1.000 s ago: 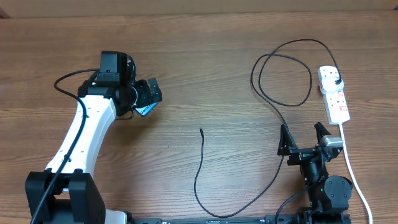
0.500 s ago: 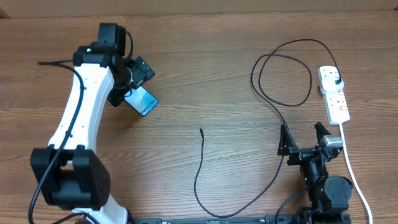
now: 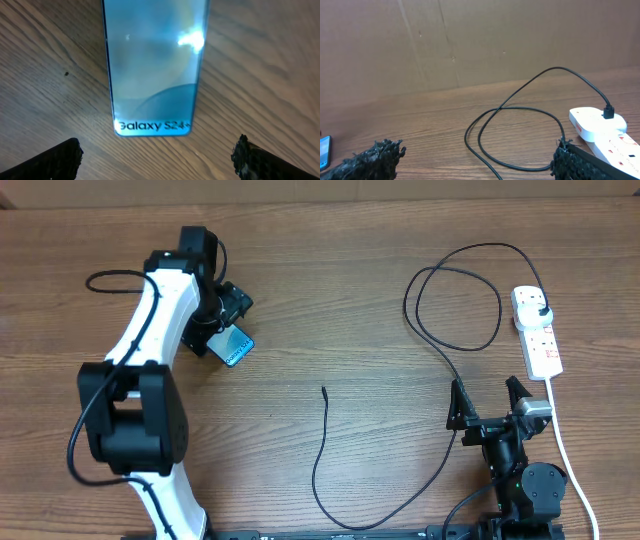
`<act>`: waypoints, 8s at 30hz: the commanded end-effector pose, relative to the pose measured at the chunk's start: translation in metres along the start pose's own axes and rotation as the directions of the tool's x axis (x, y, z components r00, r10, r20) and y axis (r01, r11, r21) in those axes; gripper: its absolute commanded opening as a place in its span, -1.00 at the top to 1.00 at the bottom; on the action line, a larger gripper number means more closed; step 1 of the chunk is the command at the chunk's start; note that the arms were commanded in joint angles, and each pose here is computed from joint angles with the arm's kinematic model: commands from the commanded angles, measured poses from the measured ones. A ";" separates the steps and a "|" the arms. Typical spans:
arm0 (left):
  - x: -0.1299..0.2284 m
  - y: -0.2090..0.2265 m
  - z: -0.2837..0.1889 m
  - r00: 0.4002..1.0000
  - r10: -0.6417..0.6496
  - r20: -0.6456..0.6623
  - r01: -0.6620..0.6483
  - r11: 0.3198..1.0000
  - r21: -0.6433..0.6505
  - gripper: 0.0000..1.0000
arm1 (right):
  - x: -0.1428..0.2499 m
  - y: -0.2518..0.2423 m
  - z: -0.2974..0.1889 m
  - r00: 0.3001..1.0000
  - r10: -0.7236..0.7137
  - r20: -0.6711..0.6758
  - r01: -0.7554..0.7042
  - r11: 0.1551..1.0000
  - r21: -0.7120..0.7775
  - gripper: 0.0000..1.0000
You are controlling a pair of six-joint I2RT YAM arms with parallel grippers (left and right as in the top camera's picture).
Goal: Plug charger to phone and switch on socket
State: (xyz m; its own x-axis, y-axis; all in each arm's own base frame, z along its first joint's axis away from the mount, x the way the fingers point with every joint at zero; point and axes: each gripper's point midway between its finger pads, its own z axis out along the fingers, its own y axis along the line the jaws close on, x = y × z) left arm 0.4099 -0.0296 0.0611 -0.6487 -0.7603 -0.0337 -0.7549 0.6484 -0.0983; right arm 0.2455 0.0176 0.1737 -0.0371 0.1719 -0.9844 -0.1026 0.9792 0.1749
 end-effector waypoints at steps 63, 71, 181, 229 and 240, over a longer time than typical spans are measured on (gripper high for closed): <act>-0.014 -0.006 0.050 1.000 -0.023 0.020 0.024 0.999 -0.043 -1.00 | 0.002 -0.001 0.000 1.000 -0.007 0.003 0.007 1.000 0.004 -1.00; -0.017 -0.008 0.050 0.999 -0.026 0.031 0.027 0.999 -0.033 -1.00 | 0.002 -0.001 0.000 1.000 -0.007 0.003 0.007 1.000 0.004 -1.00; -0.028 0.011 0.062 0.996 -0.075 0.044 0.079 0.992 -0.096 -1.00 | 0.002 -0.001 0.000 1.000 -0.007 0.003 0.007 1.000 0.004 -1.00; -0.012 0.040 0.095 0.988 -0.120 -0.093 0.101 0.976 -0.195 -1.00 | 0.002 -0.001 0.000 1.000 -0.007 0.003 0.007 1.000 0.004 -1.00; -0.010 0.043 0.094 0.988 -0.121 -0.099 0.098 0.973 -0.210 -1.00 | 0.002 -0.001 0.000 1.000 -0.007 0.003 0.007 1.000 0.004 -1.00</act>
State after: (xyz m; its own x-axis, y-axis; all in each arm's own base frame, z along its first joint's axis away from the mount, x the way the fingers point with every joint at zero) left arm 0.4179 0.0026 -0.0007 -0.5632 -0.8262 0.0118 -0.8262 0.5633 0.0033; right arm 0.2456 0.0173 0.1735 -0.0375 0.1723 -0.9843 -0.1003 0.9794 0.1753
